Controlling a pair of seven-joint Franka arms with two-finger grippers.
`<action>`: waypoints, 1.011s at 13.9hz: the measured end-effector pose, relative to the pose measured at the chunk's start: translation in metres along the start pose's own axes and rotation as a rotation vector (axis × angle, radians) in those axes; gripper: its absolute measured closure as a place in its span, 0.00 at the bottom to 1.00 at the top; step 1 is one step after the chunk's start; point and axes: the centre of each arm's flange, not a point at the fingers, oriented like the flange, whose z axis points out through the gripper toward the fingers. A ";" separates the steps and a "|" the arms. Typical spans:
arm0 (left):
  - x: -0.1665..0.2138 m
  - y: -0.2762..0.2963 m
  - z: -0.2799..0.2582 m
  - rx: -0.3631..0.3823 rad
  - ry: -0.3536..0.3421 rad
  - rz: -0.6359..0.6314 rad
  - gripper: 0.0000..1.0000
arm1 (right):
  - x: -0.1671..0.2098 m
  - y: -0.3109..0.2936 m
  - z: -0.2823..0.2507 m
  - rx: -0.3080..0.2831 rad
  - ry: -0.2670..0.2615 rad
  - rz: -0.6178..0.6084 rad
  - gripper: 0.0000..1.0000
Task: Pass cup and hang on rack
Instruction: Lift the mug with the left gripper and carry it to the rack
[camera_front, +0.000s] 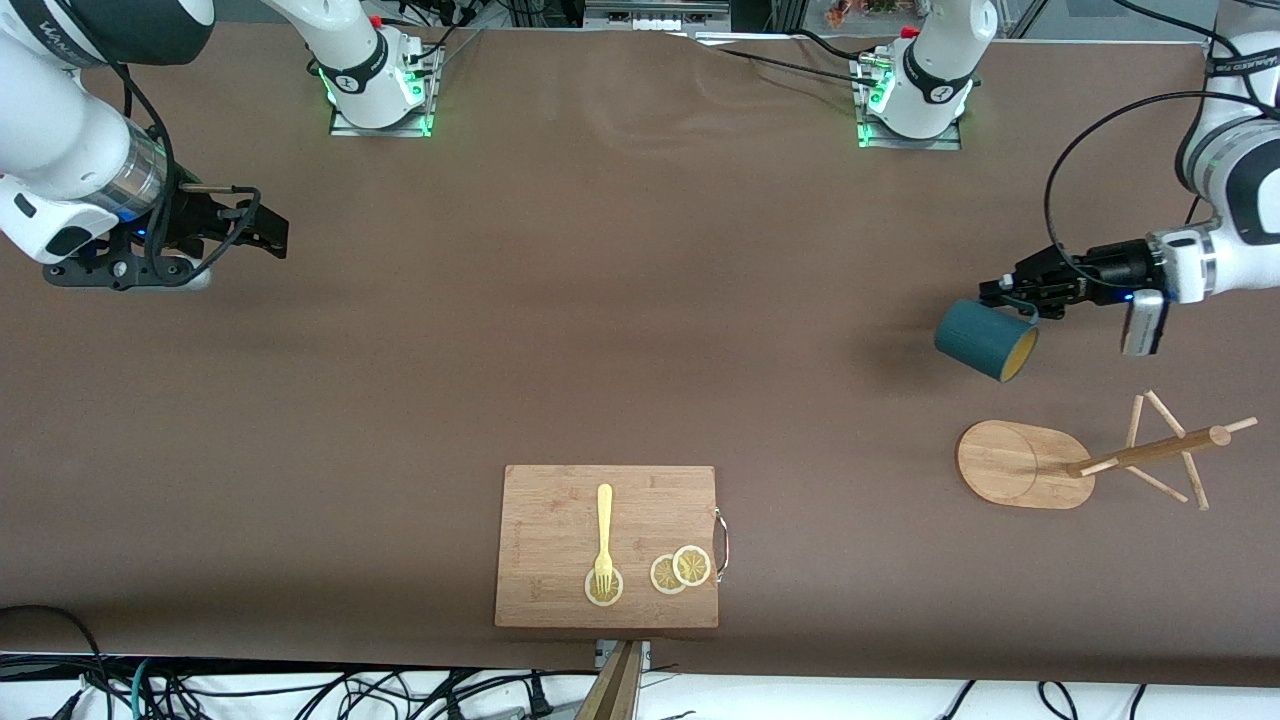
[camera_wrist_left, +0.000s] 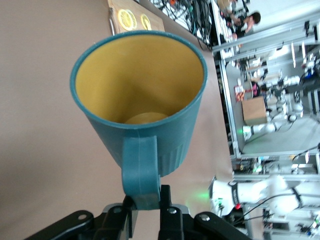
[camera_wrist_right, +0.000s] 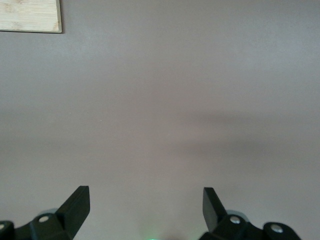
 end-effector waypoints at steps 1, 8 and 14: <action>-0.002 -0.001 -0.013 0.000 0.018 -0.033 0.79 | 0.000 -0.001 0.000 0.000 0.000 0.000 0.00; -0.006 -0.007 -0.059 -0.001 0.082 -0.211 0.79 | -0.001 -0.005 0.000 -0.009 -0.005 0.001 0.00; -0.008 -0.043 -0.076 -0.070 0.073 -0.273 0.79 | -0.003 -0.015 0.001 -0.036 -0.005 0.011 0.00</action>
